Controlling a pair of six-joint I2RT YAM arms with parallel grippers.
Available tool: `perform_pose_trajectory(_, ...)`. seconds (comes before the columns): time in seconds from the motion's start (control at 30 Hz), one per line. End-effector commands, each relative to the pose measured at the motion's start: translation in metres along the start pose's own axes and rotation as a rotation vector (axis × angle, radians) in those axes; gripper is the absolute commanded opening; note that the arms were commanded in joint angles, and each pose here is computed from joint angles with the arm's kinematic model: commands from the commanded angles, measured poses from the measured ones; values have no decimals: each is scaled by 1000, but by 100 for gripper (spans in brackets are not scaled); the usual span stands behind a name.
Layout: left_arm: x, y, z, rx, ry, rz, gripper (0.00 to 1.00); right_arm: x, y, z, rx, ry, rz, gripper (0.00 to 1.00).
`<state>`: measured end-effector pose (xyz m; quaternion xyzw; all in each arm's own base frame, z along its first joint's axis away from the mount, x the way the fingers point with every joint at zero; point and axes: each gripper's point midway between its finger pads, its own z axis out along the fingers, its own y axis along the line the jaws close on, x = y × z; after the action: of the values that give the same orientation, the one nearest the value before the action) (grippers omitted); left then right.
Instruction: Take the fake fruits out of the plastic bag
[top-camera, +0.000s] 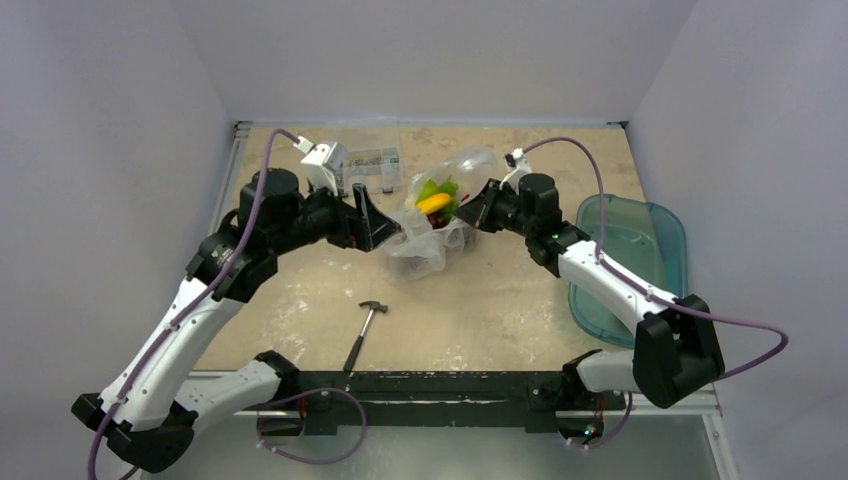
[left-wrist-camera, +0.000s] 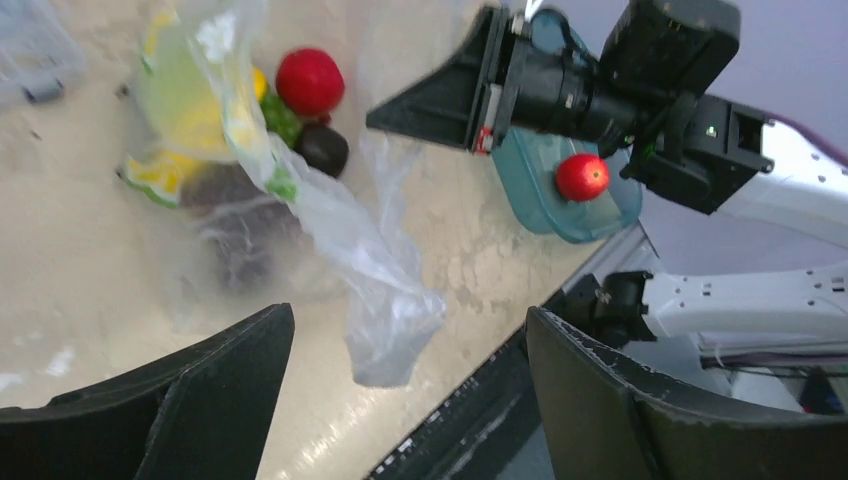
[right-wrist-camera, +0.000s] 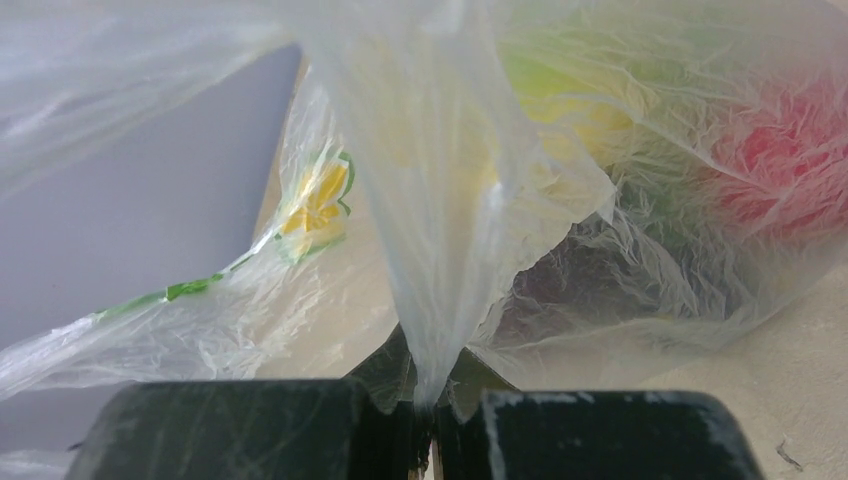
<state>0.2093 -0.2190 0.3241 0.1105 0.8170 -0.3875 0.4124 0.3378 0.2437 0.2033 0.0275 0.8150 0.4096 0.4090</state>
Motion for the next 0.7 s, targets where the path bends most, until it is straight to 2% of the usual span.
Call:
perform_pose_trajectory(0.0,-36,16,-9,-133,-59,119,88,-4,13,-6,-60,-15,-63,0)
perform_pose_trajectory(0.17,-80,20,5,-135,-120,51,93,-4,15,-10,-65,-11,-80,0)
perform_pose_trajectory(0.23,-86,22,25,-113,-85,66,96,-4,15,-12,-60,-17,-87,0)
perform_pose_trajectory(0.33,-81,42,56,-161,36,55,98,-5,14,-13,-53,-17,-99,0)
perform_pose_trajectory(0.5,-39,72,113,-144,260,-29,92,-7,15,-16,-53,-20,-115,0)
perform_pose_trajectory(0.67,7,86,129,-110,378,-106,73,-9,16,-22,-40,-30,-130,0)
